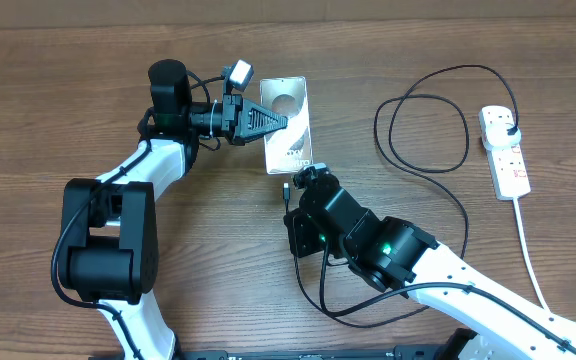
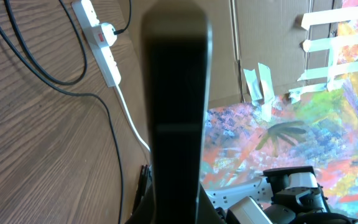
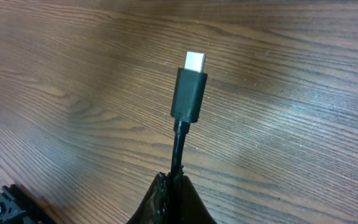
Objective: Plug charger to phone and switch on socket
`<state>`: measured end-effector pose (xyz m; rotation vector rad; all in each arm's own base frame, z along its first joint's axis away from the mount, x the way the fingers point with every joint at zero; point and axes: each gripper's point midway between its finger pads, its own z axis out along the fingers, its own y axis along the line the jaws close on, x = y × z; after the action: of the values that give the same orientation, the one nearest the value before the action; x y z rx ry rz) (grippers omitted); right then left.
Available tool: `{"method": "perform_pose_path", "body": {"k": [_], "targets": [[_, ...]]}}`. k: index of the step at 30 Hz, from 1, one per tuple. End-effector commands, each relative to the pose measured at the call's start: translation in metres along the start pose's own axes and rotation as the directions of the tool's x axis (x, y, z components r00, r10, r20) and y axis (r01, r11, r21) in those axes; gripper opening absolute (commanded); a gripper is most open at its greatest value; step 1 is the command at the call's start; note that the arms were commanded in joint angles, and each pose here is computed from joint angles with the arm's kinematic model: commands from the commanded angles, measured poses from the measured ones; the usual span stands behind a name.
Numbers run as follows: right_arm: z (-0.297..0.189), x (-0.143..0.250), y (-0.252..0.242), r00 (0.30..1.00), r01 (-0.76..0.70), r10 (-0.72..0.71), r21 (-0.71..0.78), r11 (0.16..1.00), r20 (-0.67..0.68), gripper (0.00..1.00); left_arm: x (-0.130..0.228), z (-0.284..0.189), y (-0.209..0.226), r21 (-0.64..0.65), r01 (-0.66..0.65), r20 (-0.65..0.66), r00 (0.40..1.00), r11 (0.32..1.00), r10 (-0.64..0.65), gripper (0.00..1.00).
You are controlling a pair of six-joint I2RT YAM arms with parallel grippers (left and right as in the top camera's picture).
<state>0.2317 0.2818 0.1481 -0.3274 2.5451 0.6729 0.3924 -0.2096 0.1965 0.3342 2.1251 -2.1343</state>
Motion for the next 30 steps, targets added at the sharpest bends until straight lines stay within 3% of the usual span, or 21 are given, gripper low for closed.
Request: {"method": "perform_pose_path", "body": {"k": [1,30], "targets": [[-0.008,-0.019,0.005,0.999,-0.006,0.006,-0.003,1.0,0.051,0.04,0.001,0.0,-0.009,0.014,-0.057,-0.023,0.998,0.998,0.057,0.04],[-0.012,-0.033,0.001,0.997,-0.03,0.03,-0.003,1.0,0.078,0.04,0.003,0.002,-0.009,0.015,-0.018,-0.029,0.999,1.0,0.019,0.04]]}}
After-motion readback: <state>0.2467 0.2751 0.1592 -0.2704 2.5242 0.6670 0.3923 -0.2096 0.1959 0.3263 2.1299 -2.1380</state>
